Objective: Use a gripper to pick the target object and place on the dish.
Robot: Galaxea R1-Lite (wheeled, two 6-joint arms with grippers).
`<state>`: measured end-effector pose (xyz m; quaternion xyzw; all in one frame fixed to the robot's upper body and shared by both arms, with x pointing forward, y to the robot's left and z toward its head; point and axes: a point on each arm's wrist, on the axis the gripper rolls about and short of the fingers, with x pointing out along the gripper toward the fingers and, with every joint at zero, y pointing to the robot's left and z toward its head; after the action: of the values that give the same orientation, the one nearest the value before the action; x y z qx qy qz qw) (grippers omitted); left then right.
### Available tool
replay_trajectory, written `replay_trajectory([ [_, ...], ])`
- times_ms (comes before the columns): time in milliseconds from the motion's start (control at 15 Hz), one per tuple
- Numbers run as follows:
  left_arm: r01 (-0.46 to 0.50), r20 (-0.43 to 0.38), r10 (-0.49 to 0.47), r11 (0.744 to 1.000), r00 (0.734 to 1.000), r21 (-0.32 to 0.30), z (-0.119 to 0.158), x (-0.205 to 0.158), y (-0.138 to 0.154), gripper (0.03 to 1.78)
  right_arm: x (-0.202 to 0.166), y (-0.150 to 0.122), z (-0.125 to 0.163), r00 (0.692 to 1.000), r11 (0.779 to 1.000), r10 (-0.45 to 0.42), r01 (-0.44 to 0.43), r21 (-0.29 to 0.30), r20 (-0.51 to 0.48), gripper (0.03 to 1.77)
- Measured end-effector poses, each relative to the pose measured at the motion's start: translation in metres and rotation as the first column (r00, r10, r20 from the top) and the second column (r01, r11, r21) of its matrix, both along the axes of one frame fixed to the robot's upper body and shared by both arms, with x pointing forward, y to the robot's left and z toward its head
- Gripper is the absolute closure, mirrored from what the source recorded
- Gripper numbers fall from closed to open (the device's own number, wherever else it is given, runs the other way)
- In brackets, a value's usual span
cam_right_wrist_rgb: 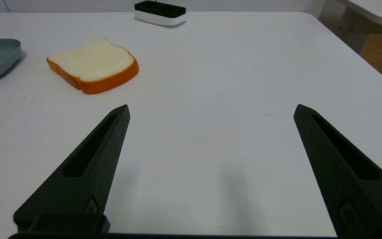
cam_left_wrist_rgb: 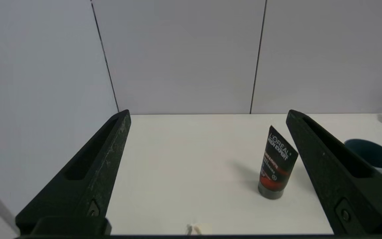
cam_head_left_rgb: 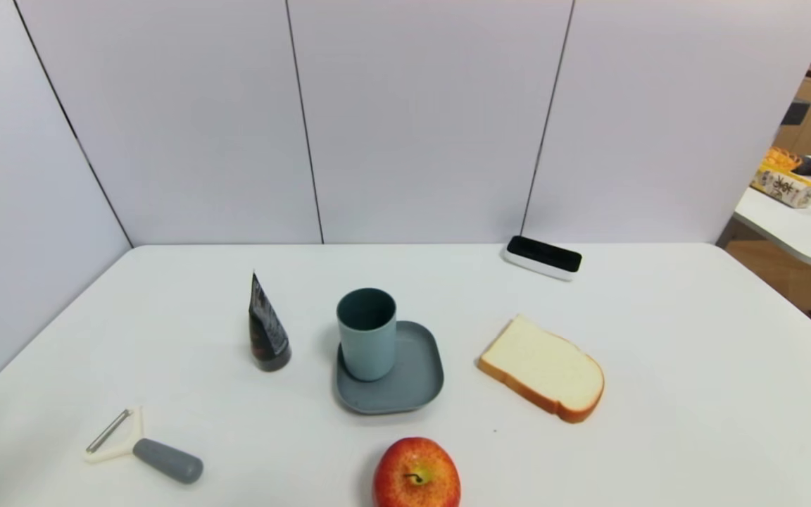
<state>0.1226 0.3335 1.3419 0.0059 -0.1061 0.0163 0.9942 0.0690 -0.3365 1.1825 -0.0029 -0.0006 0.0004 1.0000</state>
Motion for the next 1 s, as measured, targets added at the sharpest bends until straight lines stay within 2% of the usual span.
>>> replay_trajectory([
  [200, -0.032, 0.038, 0.031, 0.999, 0.999, 0.005, -0.033, -0.026, 0.002, 0.12, 0.0, 0.0, 0.0, 1.0, 1.0, 0.0, 0.0, 0.0, 0.0, 0.09],
  [400, -0.001, 0.063, -0.001, 0.999, 0.998, 0.034, -0.067, -0.043, 0.0, 0.12, 0.0, 0.0, 0.0, 1.0, 1.0, 0.0, 0.0, 0.0, 0.0, 0.09],
  [733, 0.003, 0.057, -0.007, 0.998, 0.998, 0.067, -0.106, -0.055, 0.0, 0.12, 0.0, 0.0, 0.0, 1.0, 1.0, 0.0, 0.0, 0.0, 0.0, 0.09],
  [867, 0.007, 0.025, -0.009, 0.997, 1.0, 0.077, -0.126, -0.055, 0.0, 0.12, 0.0, 0.0, 0.0, 1.0, 1.0, 0.0, 0.0, 0.0, 0.0, 0.09],
  [1000, 0.012, -0.062, -0.007, 0.996, 0.998, 0.091, -0.141, -0.054, 0.0, 0.12, 0.0, 0.0, 0.0, 1.0, 1.0, 0.0, 0.0, 0.0, 0.0, 0.09],
])
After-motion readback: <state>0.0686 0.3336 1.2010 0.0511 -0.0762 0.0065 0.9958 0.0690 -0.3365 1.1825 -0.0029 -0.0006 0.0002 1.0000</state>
